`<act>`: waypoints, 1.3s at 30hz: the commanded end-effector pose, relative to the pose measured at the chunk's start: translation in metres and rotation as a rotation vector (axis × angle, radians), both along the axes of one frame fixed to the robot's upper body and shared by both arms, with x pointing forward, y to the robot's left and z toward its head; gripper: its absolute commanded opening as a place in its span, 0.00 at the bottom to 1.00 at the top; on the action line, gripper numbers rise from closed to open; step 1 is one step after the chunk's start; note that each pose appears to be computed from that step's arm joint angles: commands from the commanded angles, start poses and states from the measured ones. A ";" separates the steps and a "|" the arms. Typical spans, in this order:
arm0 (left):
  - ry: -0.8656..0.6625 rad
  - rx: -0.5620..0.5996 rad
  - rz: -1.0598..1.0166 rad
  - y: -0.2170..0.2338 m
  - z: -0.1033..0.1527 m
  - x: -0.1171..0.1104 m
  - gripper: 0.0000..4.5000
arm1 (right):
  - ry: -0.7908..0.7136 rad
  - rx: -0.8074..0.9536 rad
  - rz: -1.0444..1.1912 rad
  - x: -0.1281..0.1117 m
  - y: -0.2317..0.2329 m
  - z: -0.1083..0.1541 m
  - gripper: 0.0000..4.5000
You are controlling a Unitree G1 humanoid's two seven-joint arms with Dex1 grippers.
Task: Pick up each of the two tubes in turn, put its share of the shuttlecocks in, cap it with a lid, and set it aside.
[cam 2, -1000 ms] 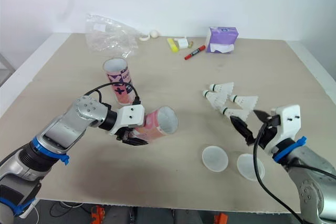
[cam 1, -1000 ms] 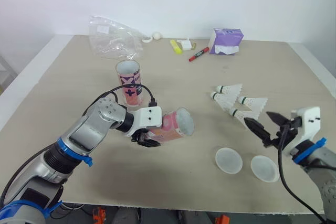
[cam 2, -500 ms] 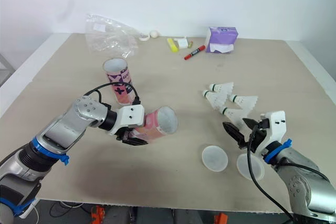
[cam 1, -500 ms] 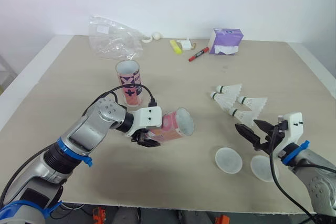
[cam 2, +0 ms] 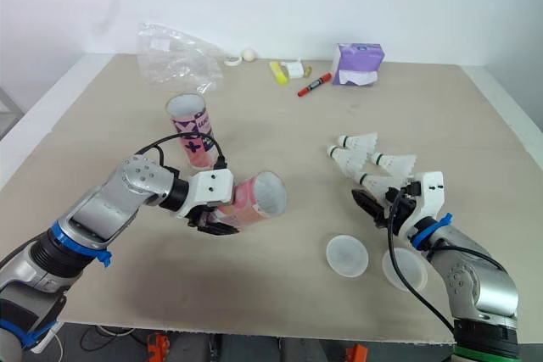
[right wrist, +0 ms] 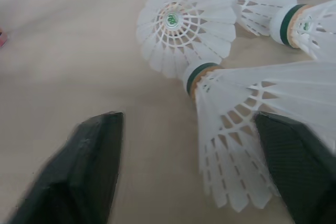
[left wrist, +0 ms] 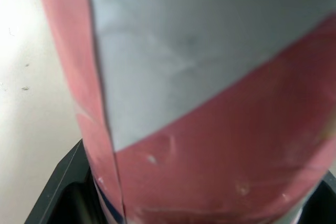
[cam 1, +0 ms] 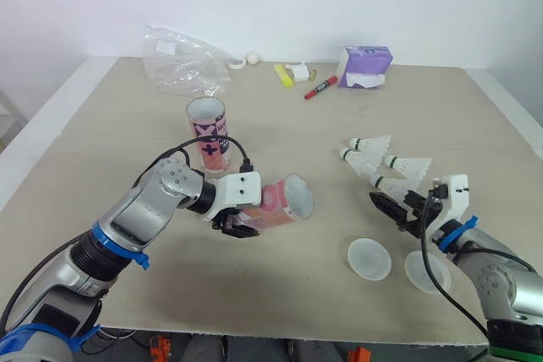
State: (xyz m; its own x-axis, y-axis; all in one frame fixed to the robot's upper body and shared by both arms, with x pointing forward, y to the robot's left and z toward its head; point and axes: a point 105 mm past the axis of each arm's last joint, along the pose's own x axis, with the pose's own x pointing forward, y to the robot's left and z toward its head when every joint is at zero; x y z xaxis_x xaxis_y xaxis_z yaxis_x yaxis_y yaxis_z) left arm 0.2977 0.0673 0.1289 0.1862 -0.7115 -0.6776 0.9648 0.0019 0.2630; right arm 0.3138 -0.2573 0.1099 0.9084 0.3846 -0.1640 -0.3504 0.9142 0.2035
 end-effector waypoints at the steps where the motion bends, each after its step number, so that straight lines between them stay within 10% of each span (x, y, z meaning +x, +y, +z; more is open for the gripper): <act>1: 0.017 0.044 0.057 0.010 -0.014 0.004 0.70 | -0.041 0.014 -0.008 0.007 -0.003 0.010 0.52; 7: 0.020 0.043 0.061 0.010 -0.014 0.003 0.70 | -0.023 0.025 -0.009 0.010 -0.004 0.008 0.00; 15: 0.022 0.042 0.059 0.010 -0.015 0.002 0.70 | -0.059 -0.102 0.068 -0.009 -0.001 0.020 0.00; 25: 0.029 0.040 0.052 0.010 -0.016 0.006 0.70 | -0.465 -0.667 0.600 -0.063 0.073 0.152 0.00; 39: 0.024 0.036 0.039 0.005 -0.016 0.007 0.70 | -0.641 -0.944 0.984 -0.072 0.146 0.119 0.00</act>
State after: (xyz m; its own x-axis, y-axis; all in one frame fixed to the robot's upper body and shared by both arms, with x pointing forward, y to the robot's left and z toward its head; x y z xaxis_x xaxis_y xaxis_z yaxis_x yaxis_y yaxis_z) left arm 0.2980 0.0634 0.1296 0.1631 -0.7263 -0.6677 0.9660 -0.0202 0.2579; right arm 0.2422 -0.1163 0.2226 0.3715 0.8431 -0.3889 -0.7200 -0.0028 -0.6940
